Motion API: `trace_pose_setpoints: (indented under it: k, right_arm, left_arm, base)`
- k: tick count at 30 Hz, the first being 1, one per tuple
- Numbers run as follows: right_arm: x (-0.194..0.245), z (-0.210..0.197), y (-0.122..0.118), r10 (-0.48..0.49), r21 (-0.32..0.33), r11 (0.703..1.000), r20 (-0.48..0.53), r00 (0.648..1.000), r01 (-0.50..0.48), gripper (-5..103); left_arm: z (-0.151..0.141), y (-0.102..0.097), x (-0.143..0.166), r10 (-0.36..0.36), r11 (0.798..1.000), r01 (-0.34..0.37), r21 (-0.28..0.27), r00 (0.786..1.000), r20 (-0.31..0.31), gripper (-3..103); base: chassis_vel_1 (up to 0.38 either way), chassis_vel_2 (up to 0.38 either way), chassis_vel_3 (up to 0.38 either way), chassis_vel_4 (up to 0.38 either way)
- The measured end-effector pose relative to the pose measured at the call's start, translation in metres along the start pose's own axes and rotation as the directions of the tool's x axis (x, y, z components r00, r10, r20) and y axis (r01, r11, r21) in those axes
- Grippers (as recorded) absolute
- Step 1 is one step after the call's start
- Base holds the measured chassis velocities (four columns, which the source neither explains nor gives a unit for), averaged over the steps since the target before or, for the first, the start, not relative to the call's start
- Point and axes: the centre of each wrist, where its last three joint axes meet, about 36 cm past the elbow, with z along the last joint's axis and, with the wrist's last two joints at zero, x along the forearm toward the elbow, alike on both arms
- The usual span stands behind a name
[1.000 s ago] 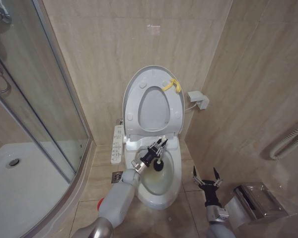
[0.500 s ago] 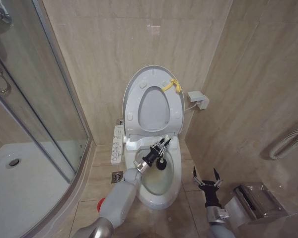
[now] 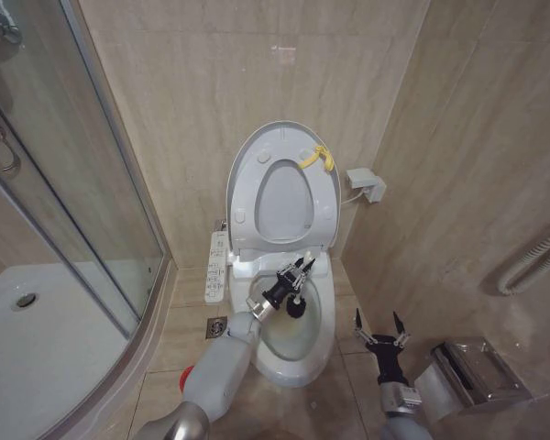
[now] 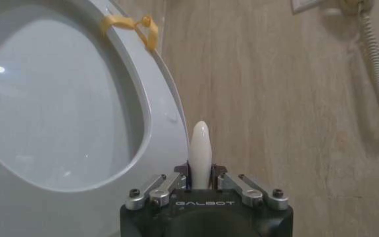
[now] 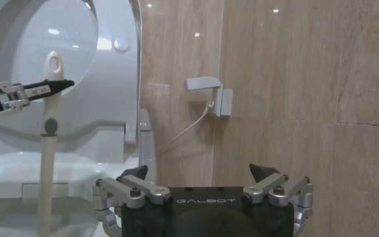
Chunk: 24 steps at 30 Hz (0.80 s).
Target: Open the toilet lid, clean the toilet bowl with a toilet brush, close the toilet lid, and flush.
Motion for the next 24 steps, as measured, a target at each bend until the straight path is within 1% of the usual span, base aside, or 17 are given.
trace_pose_setpoints:
  k: [3, 4, 6, 7, 8, 10, 13, 14, 17, 21, 24]
  right_arm:
    - [0.0, 0.0, 0.004, 0.0, -0.004, 1.0, 0.0, 1.0, 0.0, 100]
    - [0.0, 0.0, 0.004, 0.0, -0.004, 1.0, 0.0, 1.0, 0.0, 100]
    - [0.001, 0.0, 0.005, 0.0, -0.004, 1.0, -0.001, 1.0, 0.0, 100]
    - [0.001, 0.0, 0.005, 0.0, -0.004, 1.0, -0.001, 1.0, 0.0, 100]
    - [0.001, 0.0, 0.005, 0.0, -0.004, 1.0, -0.001, 1.0, 0.0, 100]
    - [0.002, 0.001, 0.004, 0.001, -0.002, 1.0, -0.004, 1.0, -0.001, 100]
    - [0.002, 0.001, 0.004, 0.002, -0.001, 1.0, -0.005, 1.0, -0.002, 100]
    - [0.003, 0.002, 0.003, 0.002, 0.0, 1.0, -0.006, 1.0, -0.002, 100]
    - [0.003, 0.003, 0.003, 0.003, 0.001, 1.0, -0.009, 1.0, -0.003, 100]
    - [0.004, 0.005, 0.006, 0.002, 0.002, 1.0, -0.013, 1.0, -0.002, 100]
    - [0.005, 0.006, 0.009, 0.001, 0.002, 1.0, -0.015, 1.0, -0.001, 100]
  left_arm:
    - [-0.003, -0.024, -0.004, -0.042, 0.999, 0.043, 0.021, 0.998, -0.054, 21]
    - [-0.003, -0.024, -0.004, -0.042, 0.999, 0.043, 0.021, 0.998, -0.054, 21]
    - [-0.005, -0.035, -0.006, -0.064, 0.998, 0.066, 0.015, 0.994, -0.09, 21]
    - [-0.007, -0.038, -0.008, -0.075, 0.997, 0.075, 0.001, 0.991, -0.107, 21]
    - [-0.007, -0.038, -0.008, -0.075, 0.997, 0.075, 0.001, 0.991, -0.107, 21]
    - [-0.011, -0.041, -0.014, -0.104, 0.994, 0.102, -0.024, 0.986, -0.13, 21]
    - [-0.013, -0.039, -0.019, -0.125, 0.992, 0.121, -0.04, 0.983, -0.134, 21]
    - [-0.015, -0.036, -0.024, -0.134, 0.99, 0.129, -0.05, 0.982, -0.129, 21]
    - [-0.016, -0.032, -0.029, -0.137, 0.99, 0.131, -0.055, 0.983, -0.121, 21]
    - [-0.016, -0.02, -0.035, -0.11, 0.993, 0.105, -0.051, 0.99, -0.092, 21]
    - [-0.015, -0.017, -0.035, -0.094, 0.995, 0.09, -0.042, 0.992, -0.085, 21]
  base:
    - [0.0, 0.0, 0.0, 0.0]
    - [0.0, 0.0, 0.0, 0.0]
    - [0.0, 0.0, 0.0, 0.0]
    - [0.0, 0.0, 0.0, 0.0]
    - [0.0, 0.0, 0.0, 0.0]
    - [0.0, 0.0, 0.0, 0.0]
    - [0.0, 0.0, 0.0, 0.0]
    - [0.0, 0.0, 0.0, 0.0]
    - [0.0, 0.0, 0.0, 0.0]
    - [0.0, 0.0, 0.0, 0.0]
    - [0.0, 0.0, 0.0, 0.0]
